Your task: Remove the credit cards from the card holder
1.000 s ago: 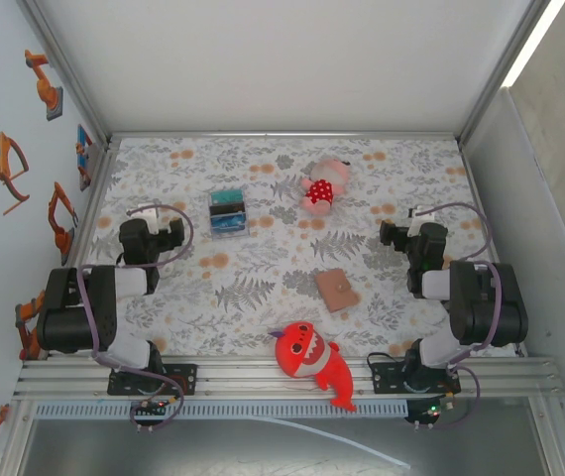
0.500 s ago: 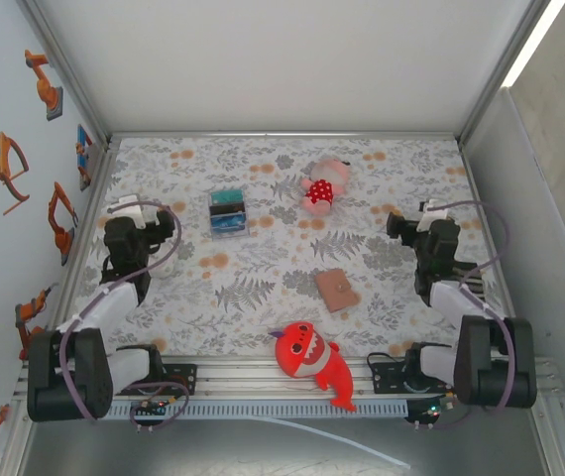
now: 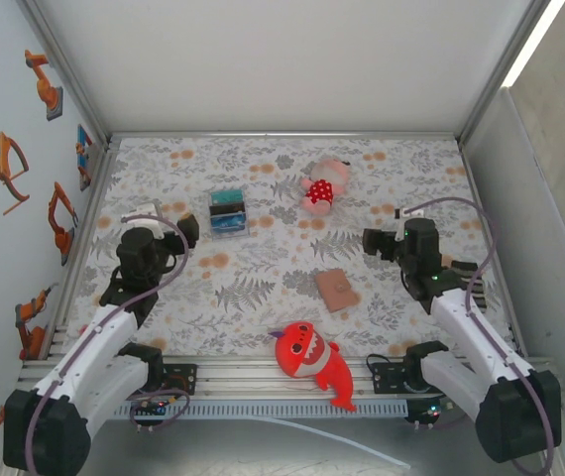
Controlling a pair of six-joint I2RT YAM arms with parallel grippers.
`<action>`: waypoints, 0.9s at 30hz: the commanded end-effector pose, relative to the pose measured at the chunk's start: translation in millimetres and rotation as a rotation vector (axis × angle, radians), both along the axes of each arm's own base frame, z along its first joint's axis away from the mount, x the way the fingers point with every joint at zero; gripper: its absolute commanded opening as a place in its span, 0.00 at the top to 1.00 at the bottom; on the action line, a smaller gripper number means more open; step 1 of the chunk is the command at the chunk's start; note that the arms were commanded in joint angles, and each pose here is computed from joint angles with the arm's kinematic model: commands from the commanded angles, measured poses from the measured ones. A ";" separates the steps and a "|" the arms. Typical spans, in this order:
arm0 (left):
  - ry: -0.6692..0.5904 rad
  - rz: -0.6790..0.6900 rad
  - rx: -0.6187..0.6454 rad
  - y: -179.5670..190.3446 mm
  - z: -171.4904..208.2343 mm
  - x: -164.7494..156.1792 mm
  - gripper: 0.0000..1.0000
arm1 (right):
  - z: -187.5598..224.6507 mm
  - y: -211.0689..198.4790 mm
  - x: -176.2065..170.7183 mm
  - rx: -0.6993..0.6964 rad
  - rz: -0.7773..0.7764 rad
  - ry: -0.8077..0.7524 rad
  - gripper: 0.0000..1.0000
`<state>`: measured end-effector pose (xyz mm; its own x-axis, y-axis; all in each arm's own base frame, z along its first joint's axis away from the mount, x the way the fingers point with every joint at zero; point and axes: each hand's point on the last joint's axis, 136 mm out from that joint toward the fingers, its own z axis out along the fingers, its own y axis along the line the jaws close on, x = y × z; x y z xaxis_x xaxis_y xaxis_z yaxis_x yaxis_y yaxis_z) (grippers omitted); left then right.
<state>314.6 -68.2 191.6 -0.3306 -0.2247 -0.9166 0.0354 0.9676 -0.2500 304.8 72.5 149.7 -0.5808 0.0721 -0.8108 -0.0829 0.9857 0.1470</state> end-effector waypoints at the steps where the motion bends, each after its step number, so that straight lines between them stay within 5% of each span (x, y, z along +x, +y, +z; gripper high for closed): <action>1: 0.059 -0.029 -0.060 -16.2 -6.0 -14.6 0.03 | -17.5 13.0 -25.0 0.040 -0.016 0.152 0.04; 9: 0.080 -0.065 -0.119 -28.0 -11.8 -29.9 0.03 | -56.0 62.5 -60.4 0.137 0.092 0.396 0.00; 27: 0.140 -0.048 -0.092 -29.5 -21.4 -21.8 0.03 | -111.7 105.1 -91.7 -0.057 0.220 0.632 0.00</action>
<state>290.3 -96.4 162.3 -0.4705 -0.2829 -0.8358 0.0412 0.9391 -0.3411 213.1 174.6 36.5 -0.9359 -0.1436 -0.3216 -0.2103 0.9604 0.1830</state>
